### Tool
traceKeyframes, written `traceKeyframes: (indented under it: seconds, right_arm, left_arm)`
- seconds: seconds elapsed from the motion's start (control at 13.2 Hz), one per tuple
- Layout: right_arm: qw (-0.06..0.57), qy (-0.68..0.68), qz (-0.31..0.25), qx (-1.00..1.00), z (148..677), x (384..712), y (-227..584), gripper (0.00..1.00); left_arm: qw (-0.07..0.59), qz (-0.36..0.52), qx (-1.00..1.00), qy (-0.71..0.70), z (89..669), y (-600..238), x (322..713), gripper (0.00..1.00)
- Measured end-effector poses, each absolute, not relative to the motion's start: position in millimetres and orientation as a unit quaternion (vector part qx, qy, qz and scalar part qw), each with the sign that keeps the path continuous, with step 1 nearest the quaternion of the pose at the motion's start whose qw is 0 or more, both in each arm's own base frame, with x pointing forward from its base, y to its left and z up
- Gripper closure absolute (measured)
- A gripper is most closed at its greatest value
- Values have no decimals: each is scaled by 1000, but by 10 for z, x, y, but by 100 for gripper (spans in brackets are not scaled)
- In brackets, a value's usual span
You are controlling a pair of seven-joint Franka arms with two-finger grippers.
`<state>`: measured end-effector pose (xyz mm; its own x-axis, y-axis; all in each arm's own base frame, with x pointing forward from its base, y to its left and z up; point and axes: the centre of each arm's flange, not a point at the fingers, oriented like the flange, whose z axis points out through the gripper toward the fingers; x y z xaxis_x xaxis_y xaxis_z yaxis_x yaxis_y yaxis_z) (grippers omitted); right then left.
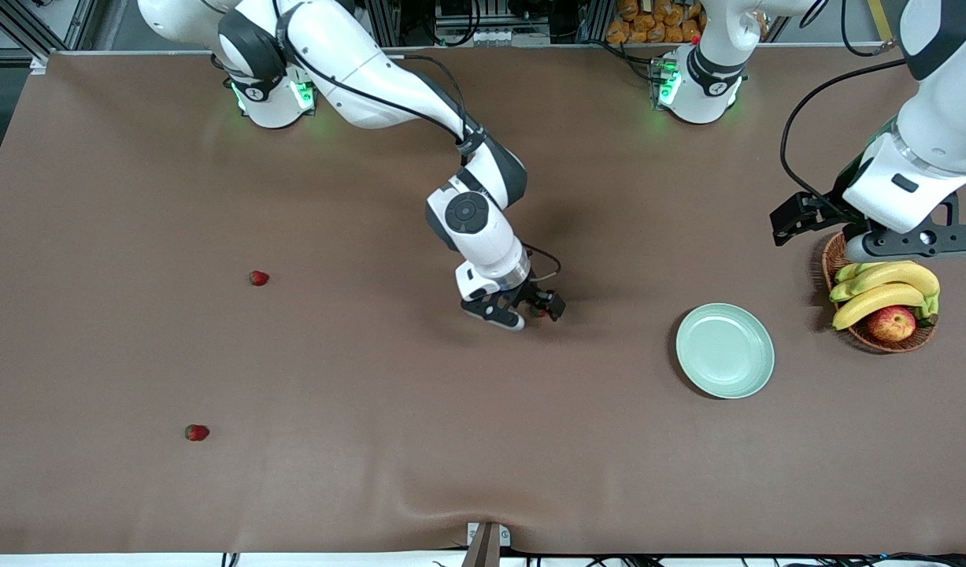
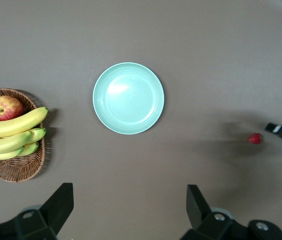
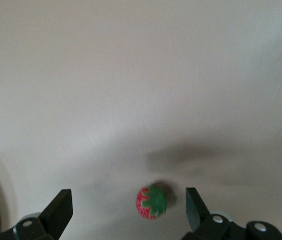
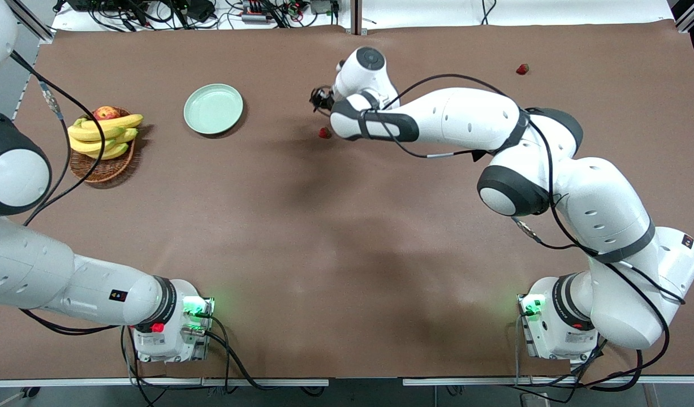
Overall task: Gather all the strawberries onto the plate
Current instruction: 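Lower the strawberry onto the table with the right gripper while the left gripper approaches, then reach the right gripper to another strawberry while the left gripper descends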
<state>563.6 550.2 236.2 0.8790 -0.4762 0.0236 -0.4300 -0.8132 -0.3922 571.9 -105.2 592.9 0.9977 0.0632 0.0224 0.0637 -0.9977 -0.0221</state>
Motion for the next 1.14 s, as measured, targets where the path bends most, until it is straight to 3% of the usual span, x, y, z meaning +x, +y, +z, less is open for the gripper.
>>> traceKeyframes:
  seconds: [0.3,0.61,0.83,1.14]
  right_arm:
    - [107,173,-65,-977,3020,6222,4657,0]
    - [75,152,-46,-984,3442,6820,3443,0]
    - [62,118,-49,-990,3450,7230,2384,0]
    - [40,33,-49,-997,3115,7512,1125,0]
  left_arm:
    - [12,-7,-998,-58,5734,-1468,5751,0]
    - [12,-7,-994,-107,5454,-2145,5723,0]
    - [14,-6,-989,-149,5133,-2853,5660,0]
    - [13,-11,-976,-219,4528,-3646,5648,0]
